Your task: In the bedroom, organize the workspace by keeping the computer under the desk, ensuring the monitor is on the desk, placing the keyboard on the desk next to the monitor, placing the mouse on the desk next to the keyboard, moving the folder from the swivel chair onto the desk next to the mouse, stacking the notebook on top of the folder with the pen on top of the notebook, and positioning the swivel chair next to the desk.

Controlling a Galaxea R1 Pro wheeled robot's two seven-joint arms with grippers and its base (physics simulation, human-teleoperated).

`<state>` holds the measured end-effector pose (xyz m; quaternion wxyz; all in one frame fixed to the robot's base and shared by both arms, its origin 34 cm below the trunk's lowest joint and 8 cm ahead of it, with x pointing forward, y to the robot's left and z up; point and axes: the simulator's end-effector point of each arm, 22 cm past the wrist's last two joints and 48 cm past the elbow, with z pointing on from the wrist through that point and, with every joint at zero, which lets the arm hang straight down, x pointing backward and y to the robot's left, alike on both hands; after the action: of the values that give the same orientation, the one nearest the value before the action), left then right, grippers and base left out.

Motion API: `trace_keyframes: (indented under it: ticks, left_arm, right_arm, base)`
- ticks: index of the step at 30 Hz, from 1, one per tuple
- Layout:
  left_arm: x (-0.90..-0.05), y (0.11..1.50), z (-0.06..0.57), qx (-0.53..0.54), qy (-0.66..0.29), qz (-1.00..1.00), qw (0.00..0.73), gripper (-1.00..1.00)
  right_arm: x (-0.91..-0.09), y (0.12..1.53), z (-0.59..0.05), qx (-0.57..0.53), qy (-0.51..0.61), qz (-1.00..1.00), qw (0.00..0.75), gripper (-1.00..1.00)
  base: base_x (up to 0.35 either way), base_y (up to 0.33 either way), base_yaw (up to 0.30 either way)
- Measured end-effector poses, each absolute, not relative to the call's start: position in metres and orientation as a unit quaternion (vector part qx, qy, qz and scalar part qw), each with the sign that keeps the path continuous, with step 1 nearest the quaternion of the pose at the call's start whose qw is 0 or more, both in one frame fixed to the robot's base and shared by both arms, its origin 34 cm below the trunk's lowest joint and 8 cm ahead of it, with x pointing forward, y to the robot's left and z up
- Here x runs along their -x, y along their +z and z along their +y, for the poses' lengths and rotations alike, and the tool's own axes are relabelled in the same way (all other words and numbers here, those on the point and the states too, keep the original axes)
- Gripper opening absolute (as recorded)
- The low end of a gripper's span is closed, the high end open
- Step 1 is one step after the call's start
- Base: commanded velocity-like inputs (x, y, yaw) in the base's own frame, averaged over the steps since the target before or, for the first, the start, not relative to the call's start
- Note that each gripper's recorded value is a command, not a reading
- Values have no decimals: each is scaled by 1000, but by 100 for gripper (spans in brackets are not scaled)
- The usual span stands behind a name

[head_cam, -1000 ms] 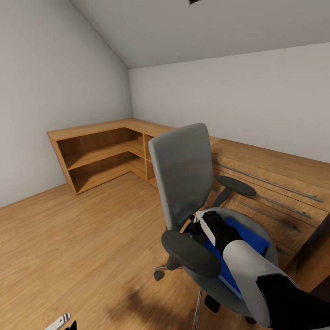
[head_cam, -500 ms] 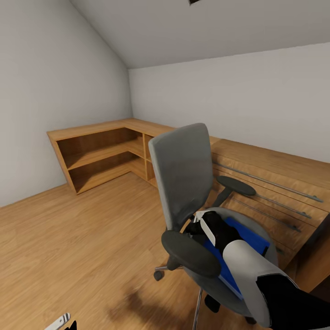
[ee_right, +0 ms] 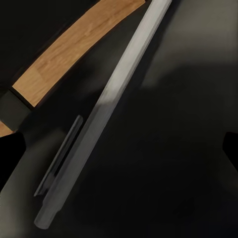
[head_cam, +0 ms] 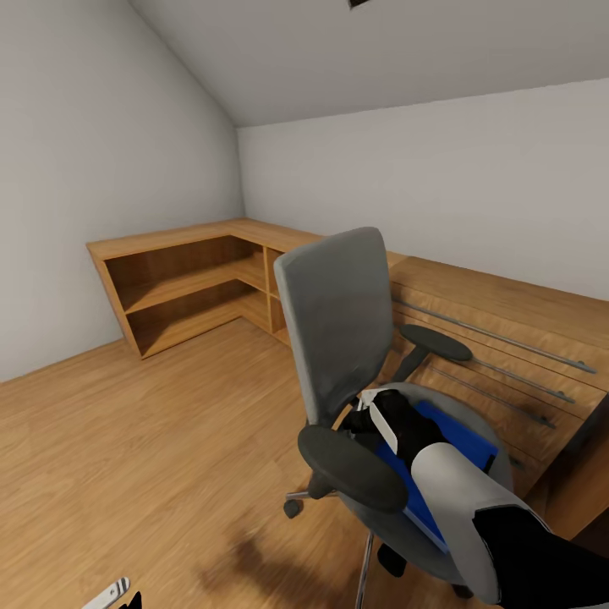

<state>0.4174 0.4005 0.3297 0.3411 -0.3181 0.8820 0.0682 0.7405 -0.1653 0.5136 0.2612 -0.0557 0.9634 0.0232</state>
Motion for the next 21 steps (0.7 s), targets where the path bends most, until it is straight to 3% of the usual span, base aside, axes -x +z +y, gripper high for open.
trace_keyframes:
  ticks: [21]
  left_arm:
    - [-418,328,401,319,69,882,339,100]
  right_arm:
    - [-745,514,-167,50,23,963,265,100]
  base:
    - [0,0,0]
